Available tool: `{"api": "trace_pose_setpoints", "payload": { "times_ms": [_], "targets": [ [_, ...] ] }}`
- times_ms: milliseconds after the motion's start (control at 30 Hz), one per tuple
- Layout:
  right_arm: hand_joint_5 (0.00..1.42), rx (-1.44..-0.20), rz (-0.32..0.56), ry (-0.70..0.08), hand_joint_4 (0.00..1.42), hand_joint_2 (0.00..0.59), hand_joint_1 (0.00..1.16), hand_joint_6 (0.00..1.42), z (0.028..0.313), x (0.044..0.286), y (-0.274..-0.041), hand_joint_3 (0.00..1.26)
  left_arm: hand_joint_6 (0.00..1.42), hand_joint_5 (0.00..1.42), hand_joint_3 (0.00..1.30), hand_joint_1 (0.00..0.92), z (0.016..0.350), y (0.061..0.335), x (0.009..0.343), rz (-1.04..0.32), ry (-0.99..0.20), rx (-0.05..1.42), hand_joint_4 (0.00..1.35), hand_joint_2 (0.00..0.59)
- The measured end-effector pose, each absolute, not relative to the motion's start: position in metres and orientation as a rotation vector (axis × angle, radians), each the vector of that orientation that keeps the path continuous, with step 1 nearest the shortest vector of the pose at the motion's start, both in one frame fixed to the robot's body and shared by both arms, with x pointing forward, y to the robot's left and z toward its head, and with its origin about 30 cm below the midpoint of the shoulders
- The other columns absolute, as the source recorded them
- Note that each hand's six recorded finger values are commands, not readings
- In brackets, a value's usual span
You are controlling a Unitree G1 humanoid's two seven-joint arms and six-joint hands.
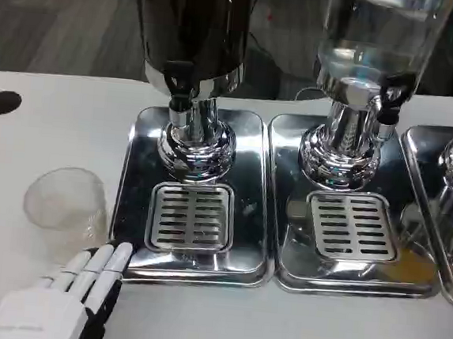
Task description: Grasp the cup under the faucet to collect the drink, then remove the cup.
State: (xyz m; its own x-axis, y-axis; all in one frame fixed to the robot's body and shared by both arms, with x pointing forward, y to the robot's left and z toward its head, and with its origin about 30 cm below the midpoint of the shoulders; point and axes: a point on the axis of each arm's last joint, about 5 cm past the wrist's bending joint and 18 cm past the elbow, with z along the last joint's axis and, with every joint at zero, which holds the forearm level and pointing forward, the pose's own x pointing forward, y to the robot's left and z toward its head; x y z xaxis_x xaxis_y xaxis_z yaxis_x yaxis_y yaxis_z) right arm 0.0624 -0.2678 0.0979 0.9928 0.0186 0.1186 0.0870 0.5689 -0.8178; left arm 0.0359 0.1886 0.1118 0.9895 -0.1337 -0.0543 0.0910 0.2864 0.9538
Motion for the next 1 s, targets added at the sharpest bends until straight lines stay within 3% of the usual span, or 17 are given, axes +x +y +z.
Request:
{"api": "trace_pose_setpoints", "payload": {
  "times_ms": [1000],
  "targets": [
    [0.0, -0.96, -0.045, -0.118, 0.0, 0.455, 0.35, 0.0, 0.0974, 0.0622, -0.2671, 0.17, 0.19, 0.08, 0.04, 0.0, 0.1127, 0.1899, 0.0374, -0.125, -0.051, 1.24, 0.0, 0.059]
  ]
}}
